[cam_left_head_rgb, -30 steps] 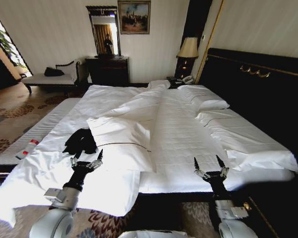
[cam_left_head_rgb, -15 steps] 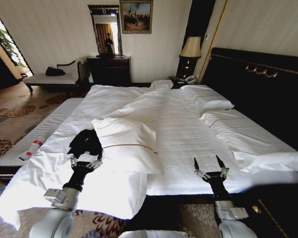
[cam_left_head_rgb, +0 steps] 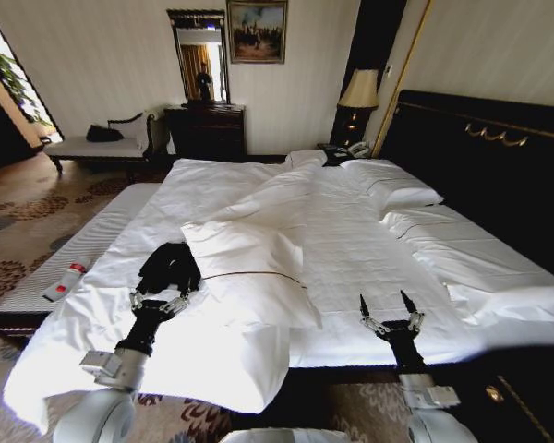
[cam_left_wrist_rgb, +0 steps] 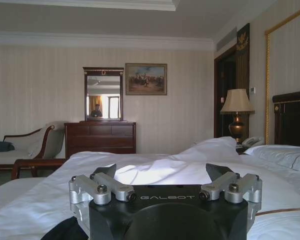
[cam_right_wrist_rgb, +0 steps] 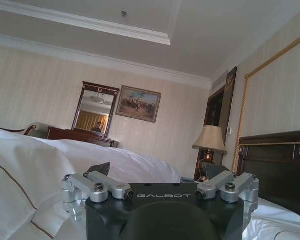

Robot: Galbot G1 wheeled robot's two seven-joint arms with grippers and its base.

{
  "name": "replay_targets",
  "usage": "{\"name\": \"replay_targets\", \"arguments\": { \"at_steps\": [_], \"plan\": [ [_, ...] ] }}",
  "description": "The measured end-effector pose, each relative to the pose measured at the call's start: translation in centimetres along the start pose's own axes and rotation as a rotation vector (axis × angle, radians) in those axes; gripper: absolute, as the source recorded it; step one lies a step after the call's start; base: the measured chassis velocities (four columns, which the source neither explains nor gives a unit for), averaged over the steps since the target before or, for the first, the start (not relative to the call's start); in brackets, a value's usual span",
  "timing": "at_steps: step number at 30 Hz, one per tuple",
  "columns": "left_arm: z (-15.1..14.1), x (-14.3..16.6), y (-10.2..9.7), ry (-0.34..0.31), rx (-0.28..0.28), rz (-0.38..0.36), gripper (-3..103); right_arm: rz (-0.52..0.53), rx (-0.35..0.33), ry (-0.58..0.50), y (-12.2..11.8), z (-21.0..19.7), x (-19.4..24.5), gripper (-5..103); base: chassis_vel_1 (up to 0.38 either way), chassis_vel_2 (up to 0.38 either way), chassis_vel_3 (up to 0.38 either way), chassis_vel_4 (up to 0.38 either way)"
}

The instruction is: Fold the clothes on the bed.

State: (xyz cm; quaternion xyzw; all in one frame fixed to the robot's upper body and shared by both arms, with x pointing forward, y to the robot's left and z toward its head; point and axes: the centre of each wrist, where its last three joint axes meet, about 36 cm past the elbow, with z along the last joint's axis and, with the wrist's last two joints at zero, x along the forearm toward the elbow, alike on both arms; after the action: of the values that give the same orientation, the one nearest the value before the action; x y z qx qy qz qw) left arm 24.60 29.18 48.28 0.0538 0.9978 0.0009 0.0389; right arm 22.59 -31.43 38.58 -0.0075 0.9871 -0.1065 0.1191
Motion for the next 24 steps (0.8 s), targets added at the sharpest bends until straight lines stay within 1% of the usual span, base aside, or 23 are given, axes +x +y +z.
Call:
{"name": "replay_targets", "arguments": {
  "at_steps": [6,12,14,15,17,18,19,20,21,22,24],
  "plan": [
    [-0.1,0.0,0.1,-0.002,-0.002,0.000,100,-0.007,-0.002,-0.007,0.0,0.5,-0.1,100,0.055,0.087,-0.037,-0.094],
    [0.0,0.0,0.2,0.001,-0.003,-0.013,100,-0.026,-0.040,-0.045,0.0,1.3,-0.8,100,0.010,0.020,-0.015,-0.024],
    [0.1,0.2,0.2,0.011,0.000,-0.028,100,-0.022,-0.064,-0.067,-0.5,1.3,-1.8,100,0.000,0.000,0.000,0.000],
    [0.1,0.2,0.2,0.011,0.000,-0.028,100,-0.022,-0.064,-0.067,-0.5,1.3,-1.8,100,0.000,0.000,0.000,0.000],
    [-0.3,0.2,-0.2,0.004,0.013,-0.046,100,-0.006,-0.132,-0.075,-1.3,0.7,-3.3,100,0.000,0.000,0.000,0.000],
    [-0.5,0.2,-0.3,-0.003,0.020,-0.053,100,-0.002,-0.156,-0.077,-1.4,0.5,-3.7,100,0.000,0.000,0.000,0.000],
    [-0.5,0.2,-0.3,-0.003,0.020,-0.053,100,-0.002,-0.156,-0.077,-1.4,0.5,-3.7,100,0.000,0.000,0.000,0.000],
    [-0.9,0.2,-0.4,-0.012,0.035,-0.066,100,-0.002,-0.198,-0.078,-1.8,0.0,-4.3,100,0.000,0.000,0.000,0.000],
    [-1.4,0.6,-0.6,-0.015,0.062,-0.080,100,-0.007,-0.246,-0.078,-2.5,-0.6,-5.5,100,0.000,0.000,0.000,0.000],
    [-1.8,1.0,-0.7,-0.013,0.076,-0.082,100,-0.023,-0.264,-0.078,-3.1,-1.3,-6.5,100,0.000,0.000,0.000,0.000],
    [-2.1,1.3,-0.7,-0.010,0.081,-0.081,100,-0.035,-0.272,-0.078,-3.5,-1.7,-7.1,100,0.000,0.000,0.000,0.000]
  ]
}}
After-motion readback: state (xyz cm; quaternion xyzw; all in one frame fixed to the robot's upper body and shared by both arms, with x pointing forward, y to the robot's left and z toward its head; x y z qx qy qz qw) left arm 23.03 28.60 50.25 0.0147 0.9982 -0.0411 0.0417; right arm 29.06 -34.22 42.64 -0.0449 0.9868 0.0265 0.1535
